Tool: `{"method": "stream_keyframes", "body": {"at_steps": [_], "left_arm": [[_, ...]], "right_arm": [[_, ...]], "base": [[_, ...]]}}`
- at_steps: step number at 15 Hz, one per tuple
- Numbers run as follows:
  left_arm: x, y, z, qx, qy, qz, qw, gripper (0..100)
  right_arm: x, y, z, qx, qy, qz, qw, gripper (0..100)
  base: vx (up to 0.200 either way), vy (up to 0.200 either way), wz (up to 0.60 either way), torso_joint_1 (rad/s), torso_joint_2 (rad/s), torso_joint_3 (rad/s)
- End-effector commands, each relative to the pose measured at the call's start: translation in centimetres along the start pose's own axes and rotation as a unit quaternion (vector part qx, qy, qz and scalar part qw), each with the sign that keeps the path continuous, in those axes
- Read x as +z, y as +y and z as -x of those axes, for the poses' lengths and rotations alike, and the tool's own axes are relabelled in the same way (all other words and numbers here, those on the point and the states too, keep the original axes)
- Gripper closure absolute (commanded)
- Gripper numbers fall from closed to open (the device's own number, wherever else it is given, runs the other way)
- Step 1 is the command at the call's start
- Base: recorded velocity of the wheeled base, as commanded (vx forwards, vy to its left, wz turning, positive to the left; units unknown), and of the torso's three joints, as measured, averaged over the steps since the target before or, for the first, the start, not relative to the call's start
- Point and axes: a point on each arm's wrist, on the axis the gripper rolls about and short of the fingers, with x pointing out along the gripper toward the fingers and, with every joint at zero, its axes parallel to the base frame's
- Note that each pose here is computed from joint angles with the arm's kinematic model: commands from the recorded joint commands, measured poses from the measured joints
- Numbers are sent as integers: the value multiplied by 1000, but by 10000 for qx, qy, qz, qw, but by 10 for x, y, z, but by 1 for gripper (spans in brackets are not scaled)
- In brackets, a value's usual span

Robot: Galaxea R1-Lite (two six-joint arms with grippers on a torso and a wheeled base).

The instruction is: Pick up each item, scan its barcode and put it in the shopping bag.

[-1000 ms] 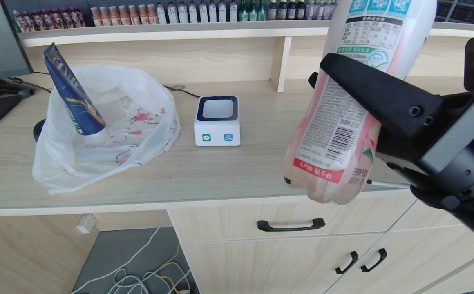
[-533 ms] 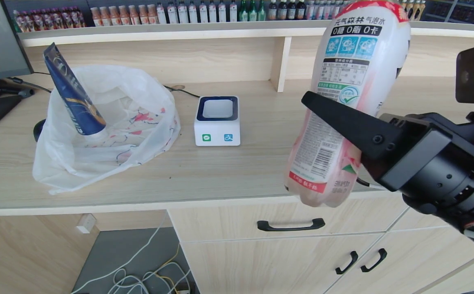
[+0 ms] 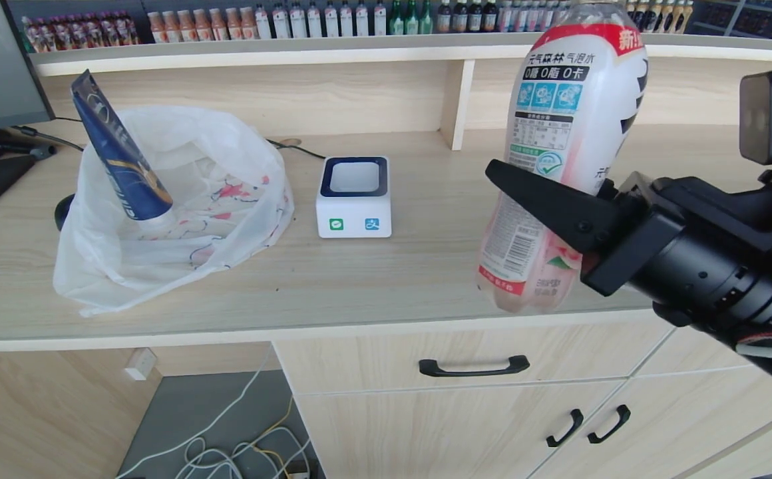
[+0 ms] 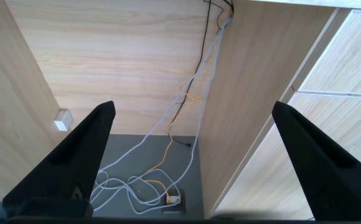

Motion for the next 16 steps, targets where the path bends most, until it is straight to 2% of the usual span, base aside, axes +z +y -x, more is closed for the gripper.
{"method": "stream_keyframes", "body": {"at_steps": [1, 4, 7, 10, 11, 16], "left_arm": [[0, 0, 0, 0, 0, 2, 10000, 0], [0, 0, 0, 0, 8, 2, 10000, 0], [0, 0, 0, 0, 8, 2, 10000, 0], [0, 0, 0, 0, 8, 2, 10000, 0], [0, 0, 0, 0, 8, 2, 10000, 0], [0, 0, 0, 0, 8, 2, 10000, 0]], "right_arm": [[2, -2, -3, -335, -49, 145, 9993, 100], [4, -7, -6, -584, -116, 343, 9976, 100], [7, -27, -4, -1106, -125, 948, 9893, 100], [4, -38, -12, -1565, -119, 1235, 9799, 100], [-1, -43, -17, -1697, -80, 1315, 9766, 100], [6, -49, -23, -1967, -276, 1363, 9706, 100]], "base": [[0, 0, 0, 0, 0, 0], [0, 0, 0, 0, 0, 0], [0, 0, 0, 0, 0, 0], [0, 0, 0, 0, 0, 0], [0, 0, 0, 0, 0, 0], [0, 0, 0, 0, 0, 0]]}}
